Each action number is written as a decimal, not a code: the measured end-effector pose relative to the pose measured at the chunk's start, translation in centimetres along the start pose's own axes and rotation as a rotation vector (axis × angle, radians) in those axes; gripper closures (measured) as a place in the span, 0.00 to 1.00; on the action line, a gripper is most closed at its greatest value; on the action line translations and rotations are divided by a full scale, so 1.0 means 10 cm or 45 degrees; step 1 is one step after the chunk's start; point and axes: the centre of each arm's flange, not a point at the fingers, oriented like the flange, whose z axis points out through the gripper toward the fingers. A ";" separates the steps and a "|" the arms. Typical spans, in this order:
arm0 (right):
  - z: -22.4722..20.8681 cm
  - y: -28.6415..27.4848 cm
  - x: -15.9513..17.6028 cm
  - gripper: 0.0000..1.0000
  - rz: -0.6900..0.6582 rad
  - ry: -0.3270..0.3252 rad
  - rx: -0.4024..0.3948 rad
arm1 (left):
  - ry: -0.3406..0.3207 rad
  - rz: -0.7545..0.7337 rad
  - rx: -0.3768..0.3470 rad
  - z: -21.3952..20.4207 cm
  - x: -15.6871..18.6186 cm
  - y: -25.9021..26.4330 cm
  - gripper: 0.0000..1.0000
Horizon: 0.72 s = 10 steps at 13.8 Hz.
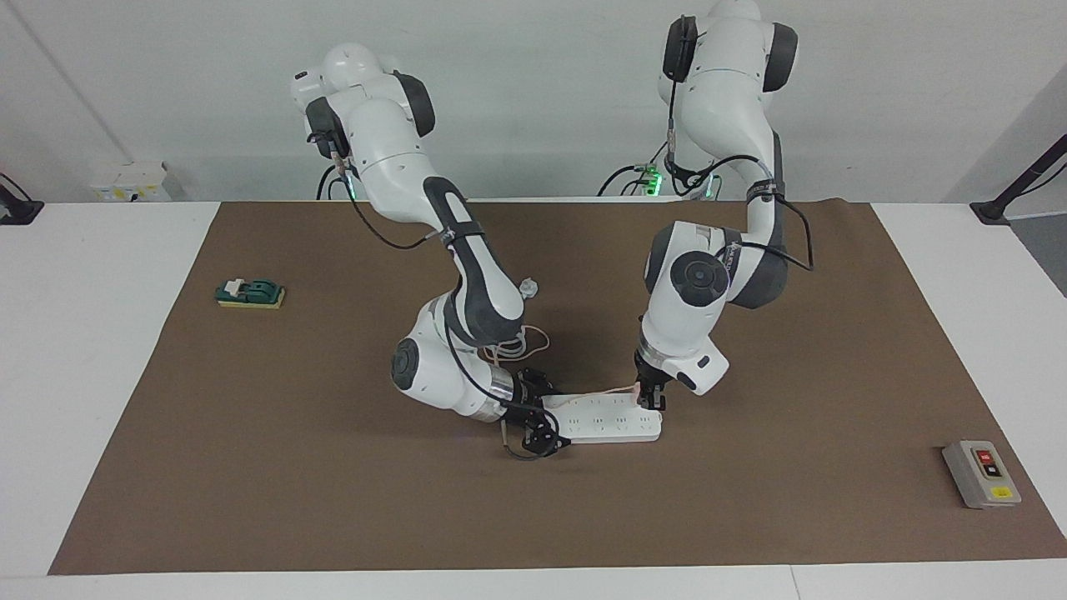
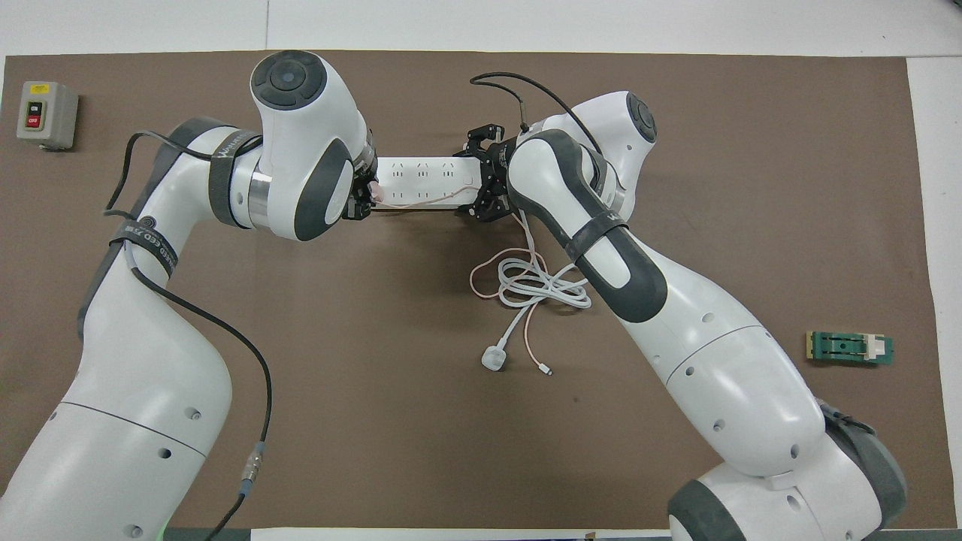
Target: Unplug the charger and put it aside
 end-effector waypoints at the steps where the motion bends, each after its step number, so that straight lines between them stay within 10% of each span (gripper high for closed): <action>1: 0.00 0.00 0.00 0.05 0.000 0.000 0.001 | 0.000 0.013 0.017 -0.15 0.02 -0.05 0.65; 10: 0.01 0.00 0.00 0.00 -0.005 0.002 0.005 | -0.015 0.354 0.126 -0.71 0.34 -0.31 0.65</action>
